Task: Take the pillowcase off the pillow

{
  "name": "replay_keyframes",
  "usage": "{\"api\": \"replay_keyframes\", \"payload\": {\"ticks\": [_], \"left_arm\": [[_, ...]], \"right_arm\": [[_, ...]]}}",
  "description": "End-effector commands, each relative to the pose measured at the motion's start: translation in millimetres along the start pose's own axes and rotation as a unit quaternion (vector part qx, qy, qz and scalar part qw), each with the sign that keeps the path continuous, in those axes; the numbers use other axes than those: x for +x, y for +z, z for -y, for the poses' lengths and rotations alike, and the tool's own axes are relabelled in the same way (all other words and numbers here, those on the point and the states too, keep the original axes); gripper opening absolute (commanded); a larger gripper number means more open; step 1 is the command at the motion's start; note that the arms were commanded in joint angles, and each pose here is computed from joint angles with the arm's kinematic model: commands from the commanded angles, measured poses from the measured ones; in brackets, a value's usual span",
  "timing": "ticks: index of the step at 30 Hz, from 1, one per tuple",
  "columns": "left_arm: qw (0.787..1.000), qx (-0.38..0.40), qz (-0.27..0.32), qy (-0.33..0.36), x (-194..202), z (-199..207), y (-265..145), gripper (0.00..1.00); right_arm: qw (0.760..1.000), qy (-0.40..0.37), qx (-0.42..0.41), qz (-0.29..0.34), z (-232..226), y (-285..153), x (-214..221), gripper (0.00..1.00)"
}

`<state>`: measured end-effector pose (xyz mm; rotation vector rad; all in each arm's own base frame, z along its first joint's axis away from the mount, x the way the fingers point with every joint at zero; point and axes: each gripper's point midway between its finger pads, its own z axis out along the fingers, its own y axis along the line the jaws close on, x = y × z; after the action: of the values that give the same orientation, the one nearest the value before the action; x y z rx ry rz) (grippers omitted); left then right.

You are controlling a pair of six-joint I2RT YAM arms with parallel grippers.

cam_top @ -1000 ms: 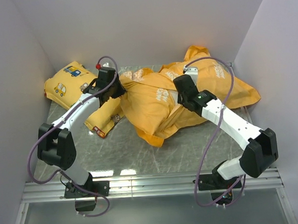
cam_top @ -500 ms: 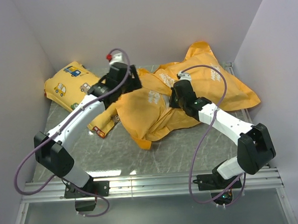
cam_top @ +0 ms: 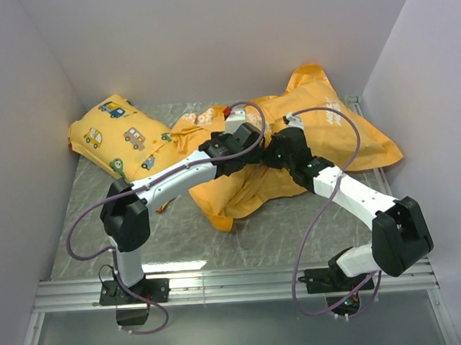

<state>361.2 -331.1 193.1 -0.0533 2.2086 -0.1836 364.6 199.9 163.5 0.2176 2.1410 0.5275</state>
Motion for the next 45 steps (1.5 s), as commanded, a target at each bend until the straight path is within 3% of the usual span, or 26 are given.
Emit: {"api": "replay_keyframes", "payload": {"ticks": [1,2,4,5,6,12,14,19,20,24,25,27,28,31,34,39,42,45], "left_arm": [[0.999,-0.019,0.024,-0.018,-16.9,-0.2,0.8,0.90],[0.999,-0.022,0.019,-0.015,-12.9,-0.4,5.5,0.89],[1.000,-0.020,0.013,-0.008,-9.3,1.3,8.2,0.76],[1.000,-0.020,0.013,-0.009,-11.3,2.1,7.1,0.68],[1.000,-0.021,0.011,-0.007,-10.2,0.8,6.3,0.52],[1.000,-0.021,0.006,-0.004,-5.8,-15.8,-7.2,0.07],[1.000,-0.027,0.000,-0.007,-2.5,-26.9,-12.7,0.01],[0.999,-0.024,0.007,-0.043,-12.3,-61.0,-38.0,0.01],[0.998,-0.023,-0.012,-0.049,1.0,-72.1,-37.3,0.00],[0.992,-0.007,-0.028,-0.124,5.4,-131.5,-42.0,0.01],[0.986,-0.011,0.001,-0.165,-13.4,-159.7,-47.2,0.00],[0.981,-0.023,-0.015,-0.193,6.7,-188.6,-43.9,0.00],[0.976,-0.019,0.010,-0.218,-4.4,-201.5,-46.0,0.00],[0.973,0.006,-0.023,-0.229,28.6,-197.2,-30.1,0.00],[0.967,0.033,-0.070,-0.242,61.5,-183.3,-5.8,0.01],[0.958,0.062,-0.087,-0.266,89.7,-170.9,18.8,0.00],[0.959,0.068,-0.091,-0.260,95.0,-165.1,22.9,0.01],[0.958,0.081,-0.093,-0.258,94.5,-156.3,23.7,0.00]], "right_arm": [[0.999,0.035,-0.038,-0.010,-7.4,0.5,3.9,0.00],[0.998,0.041,-0.036,-0.009,-4.2,2.4,2.6,0.00],[0.999,0.045,-0.027,-0.010,1.5,6.1,4.8,0.00],[0.999,0.046,-0.021,-0.010,5.9,7.8,4.4,0.00],[0.999,0.050,-0.012,-0.014,11.1,11.1,7.2,0.00],[0.996,0.082,0.028,-0.022,50.2,20.8,9.6,0.00],[0.995,0.091,0.040,-0.021,60.5,22.6,9.6,0.00],[0.989,0.129,0.066,-0.003,90.2,24.0,0.9,0.00],[0.988,0.138,0.075,-0.003,99.8,23.0,3.4,0.00],[0.979,0.180,0.098,0.021,126.6,13.1,-1.5,0.00],[0.975,0.192,0.103,0.035,136.8,10.1,-7.3,0.00],[0.971,0.209,0.106,0.047,143.7,2.4,-6.6,0.00],[0.970,0.211,0.110,0.052,146.8,0.0,-4.5,0.00],[0.971,0.213,0.076,0.082,133.3,-7.4,-18.1,0.00],[0.978,0.192,0.044,0.067,113.1,-7.9,-10.5,0.00],[0.992,0.110,0.039,0.048,83.9,-9.3,-9.8,0.00],[0.996,0.061,0.044,0.047,66.1,-21.1,-12.3,0.16],[0.998,0.027,0.037,0.050,47.6,-32.9,-24.8,0.37]]}}
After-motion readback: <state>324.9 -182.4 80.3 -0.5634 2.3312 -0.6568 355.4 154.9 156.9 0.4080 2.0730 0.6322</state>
